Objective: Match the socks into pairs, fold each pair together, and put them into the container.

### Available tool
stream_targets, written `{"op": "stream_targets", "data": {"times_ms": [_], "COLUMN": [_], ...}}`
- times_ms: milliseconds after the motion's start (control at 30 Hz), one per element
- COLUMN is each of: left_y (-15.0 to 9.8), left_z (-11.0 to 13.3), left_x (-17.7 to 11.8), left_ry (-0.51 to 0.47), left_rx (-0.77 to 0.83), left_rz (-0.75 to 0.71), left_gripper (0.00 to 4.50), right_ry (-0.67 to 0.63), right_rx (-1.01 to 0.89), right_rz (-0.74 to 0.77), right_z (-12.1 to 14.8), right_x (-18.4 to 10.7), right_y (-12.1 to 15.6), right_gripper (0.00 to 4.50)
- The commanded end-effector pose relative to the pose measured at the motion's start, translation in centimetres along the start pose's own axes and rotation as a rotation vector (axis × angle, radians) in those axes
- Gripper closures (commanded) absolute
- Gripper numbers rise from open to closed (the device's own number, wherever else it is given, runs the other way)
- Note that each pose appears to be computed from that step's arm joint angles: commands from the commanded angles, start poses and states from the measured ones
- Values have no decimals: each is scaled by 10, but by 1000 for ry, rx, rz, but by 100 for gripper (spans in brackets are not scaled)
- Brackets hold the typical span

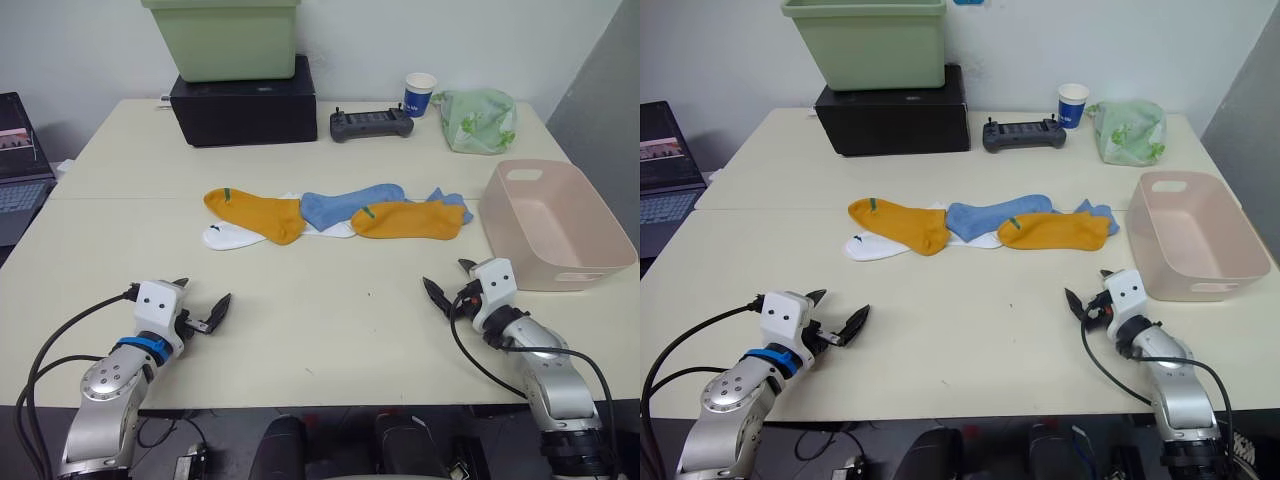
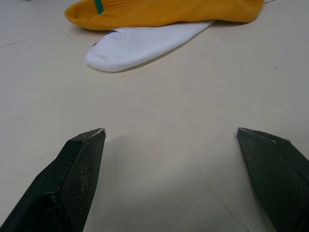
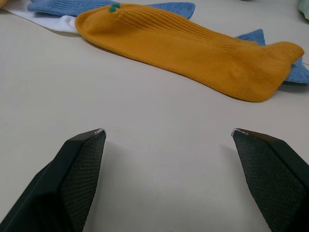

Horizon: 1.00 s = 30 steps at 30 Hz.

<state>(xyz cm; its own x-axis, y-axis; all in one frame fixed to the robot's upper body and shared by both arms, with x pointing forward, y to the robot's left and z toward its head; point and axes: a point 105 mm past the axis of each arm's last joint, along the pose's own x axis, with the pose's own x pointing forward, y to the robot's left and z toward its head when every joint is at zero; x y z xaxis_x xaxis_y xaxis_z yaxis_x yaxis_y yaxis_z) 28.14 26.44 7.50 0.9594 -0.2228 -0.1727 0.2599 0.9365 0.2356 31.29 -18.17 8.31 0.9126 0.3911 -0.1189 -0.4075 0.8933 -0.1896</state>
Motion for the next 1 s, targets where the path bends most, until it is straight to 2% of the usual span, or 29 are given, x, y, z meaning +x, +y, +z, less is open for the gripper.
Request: {"op": "stream_targets", "data": {"times_ms": [33,367,667,767,900,1000], "left_y": [6,10,3,4,7,4], "left_z": [8,12,13,13,19,24], "left_x": [-3,-1,-1,-3,-8,-14], "left_ry": [-18,-42,-47,-46,-79,-114], "left_rx": [45,14,11,15,1,-31], "left_rz": [15,8,-10,-14,4,10], "left_gripper": [0,0,0,0,0,0], "right_ry": [-50,-47,-68,-81,-160,-207], "right_rx": [-30,-40,4,-19,40,-43], "right_rz": [-1,10,17,69,304,428], "right_z": [16,24,28,33,64,84], "right_x": [-2,-1,-5,-5,6,18], "right_y": [0,3,6,13,46,64], "right_gripper": [1,1,1,1,1,1]}}
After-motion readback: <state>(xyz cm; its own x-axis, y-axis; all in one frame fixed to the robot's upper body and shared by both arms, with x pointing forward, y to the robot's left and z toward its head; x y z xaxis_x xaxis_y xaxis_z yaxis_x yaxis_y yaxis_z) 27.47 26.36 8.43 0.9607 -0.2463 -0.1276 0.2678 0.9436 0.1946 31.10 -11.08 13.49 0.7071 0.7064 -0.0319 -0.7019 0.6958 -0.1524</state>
